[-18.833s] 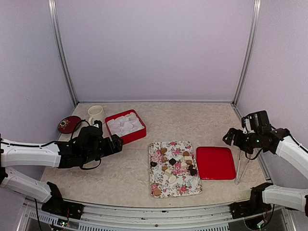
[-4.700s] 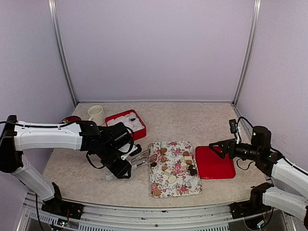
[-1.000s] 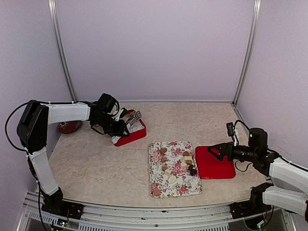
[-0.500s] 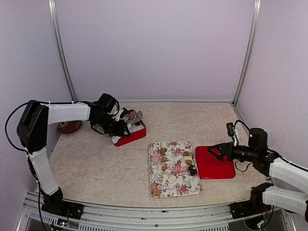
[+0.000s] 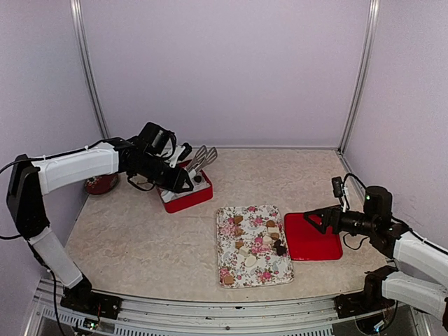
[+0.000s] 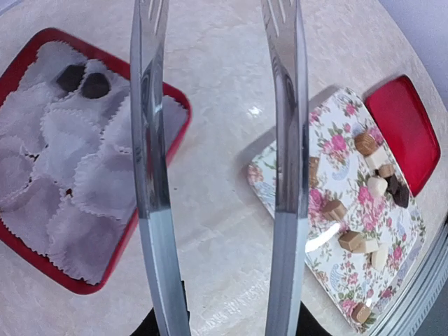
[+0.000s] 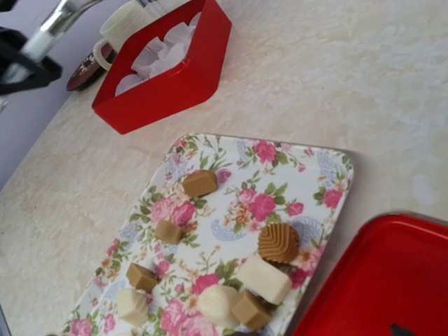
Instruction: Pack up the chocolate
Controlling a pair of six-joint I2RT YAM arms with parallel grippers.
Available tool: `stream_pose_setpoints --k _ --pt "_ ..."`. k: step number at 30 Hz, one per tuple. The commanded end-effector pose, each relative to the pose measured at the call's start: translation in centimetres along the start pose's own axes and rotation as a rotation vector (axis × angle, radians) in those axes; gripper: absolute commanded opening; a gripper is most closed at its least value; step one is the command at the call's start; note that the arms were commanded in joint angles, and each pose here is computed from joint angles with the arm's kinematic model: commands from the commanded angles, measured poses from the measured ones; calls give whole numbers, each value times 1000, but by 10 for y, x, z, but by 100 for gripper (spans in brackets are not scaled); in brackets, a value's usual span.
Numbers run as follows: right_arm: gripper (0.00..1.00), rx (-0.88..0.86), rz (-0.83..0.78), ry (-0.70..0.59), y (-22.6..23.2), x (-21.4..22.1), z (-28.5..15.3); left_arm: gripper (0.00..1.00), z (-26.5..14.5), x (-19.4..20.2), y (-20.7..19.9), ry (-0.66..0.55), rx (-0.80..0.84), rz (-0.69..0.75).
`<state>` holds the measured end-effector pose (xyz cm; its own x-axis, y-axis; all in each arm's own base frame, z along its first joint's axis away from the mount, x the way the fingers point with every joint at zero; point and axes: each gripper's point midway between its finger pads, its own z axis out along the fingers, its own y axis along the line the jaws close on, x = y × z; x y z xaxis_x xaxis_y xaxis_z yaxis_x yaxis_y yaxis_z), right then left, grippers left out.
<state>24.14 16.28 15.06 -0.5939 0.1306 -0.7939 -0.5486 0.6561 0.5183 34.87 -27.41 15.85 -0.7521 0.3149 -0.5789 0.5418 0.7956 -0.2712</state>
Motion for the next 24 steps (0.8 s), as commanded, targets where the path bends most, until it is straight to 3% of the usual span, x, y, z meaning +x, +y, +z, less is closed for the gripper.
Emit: stream_pose_setpoints --k 1,11,24 --pt "100 6 7 -16 1 -7 -5 38 -9 12 -40 48 -8 190" --pt "100 10 -4 -34 5 -11 -10 38 14 69 -128 190 102 532" --pt "100 33 -21 -44 5 -13 -15 37 65 152 -193 396 248 801"
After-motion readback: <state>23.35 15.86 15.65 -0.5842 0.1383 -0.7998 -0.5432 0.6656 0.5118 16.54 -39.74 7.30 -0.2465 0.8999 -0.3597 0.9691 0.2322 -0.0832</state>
